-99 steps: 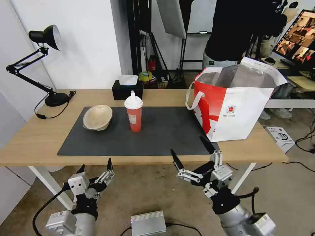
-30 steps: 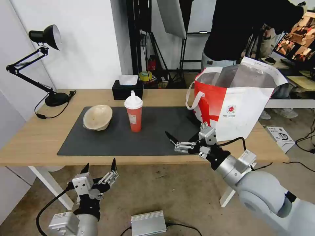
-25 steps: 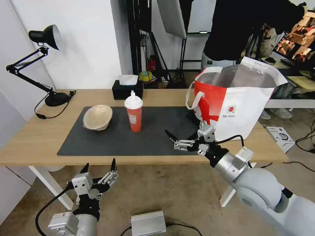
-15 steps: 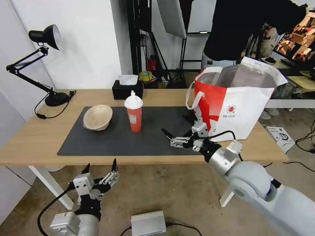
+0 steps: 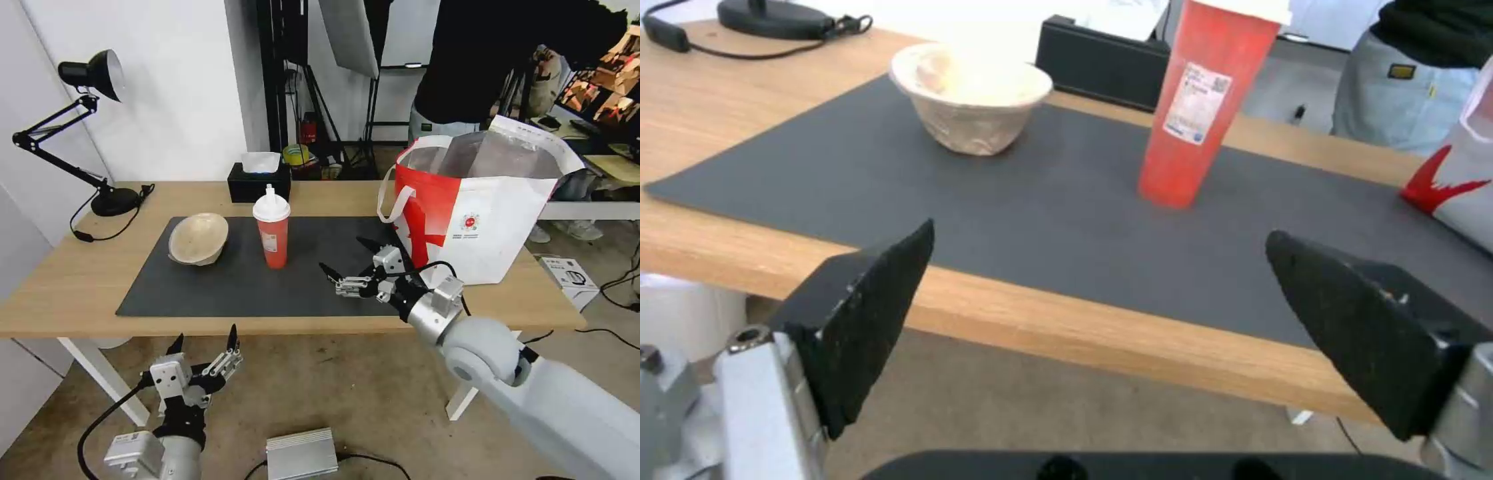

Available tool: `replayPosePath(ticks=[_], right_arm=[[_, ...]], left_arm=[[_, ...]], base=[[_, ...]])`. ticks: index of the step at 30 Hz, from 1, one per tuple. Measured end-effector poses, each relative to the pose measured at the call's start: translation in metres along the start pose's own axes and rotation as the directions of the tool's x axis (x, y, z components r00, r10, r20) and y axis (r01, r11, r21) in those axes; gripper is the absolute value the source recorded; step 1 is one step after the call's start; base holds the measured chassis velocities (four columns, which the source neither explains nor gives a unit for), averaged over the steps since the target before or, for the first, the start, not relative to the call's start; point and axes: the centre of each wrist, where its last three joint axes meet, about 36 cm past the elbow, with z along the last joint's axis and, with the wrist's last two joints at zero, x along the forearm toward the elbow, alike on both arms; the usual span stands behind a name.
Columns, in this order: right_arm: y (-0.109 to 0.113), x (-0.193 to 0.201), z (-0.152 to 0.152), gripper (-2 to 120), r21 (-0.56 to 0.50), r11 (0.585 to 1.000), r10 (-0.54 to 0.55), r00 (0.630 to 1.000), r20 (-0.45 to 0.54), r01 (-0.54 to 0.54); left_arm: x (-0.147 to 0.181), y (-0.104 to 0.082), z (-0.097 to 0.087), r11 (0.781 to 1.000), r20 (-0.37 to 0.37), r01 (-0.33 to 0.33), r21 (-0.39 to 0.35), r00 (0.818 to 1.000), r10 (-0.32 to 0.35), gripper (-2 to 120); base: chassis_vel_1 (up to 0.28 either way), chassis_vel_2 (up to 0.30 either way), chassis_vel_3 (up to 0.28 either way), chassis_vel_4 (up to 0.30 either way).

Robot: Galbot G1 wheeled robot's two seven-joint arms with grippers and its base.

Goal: Pick up the trash from the table and place it into the takeout bag.

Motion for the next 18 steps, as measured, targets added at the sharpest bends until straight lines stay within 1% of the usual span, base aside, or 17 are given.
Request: replayPosePath(ticks=[11, 18], right_arm=[[-0.014, -0.026, -0.005, 100, 0.003, 1.0, -0.008, 1.0, 0.004, 0.008], [-0.017, -0.041, -0.01, 100, -0.002, 1.0, -0.018, 1.0, 0.007, 0.018]], left_arm=[[-0.003, -0.001, 0.003, 1.0, -0.003, 0.003, 0.008, 1.0, -0.003, 100], [-0.004, -0.001, 0.004, 1.0, -0.004, 0.007, 0.008, 1.0, -0.007, 100]], base=[[0.0, 0.0, 0.0, 0.0], [0.0, 0.0, 0.0, 0.0]])
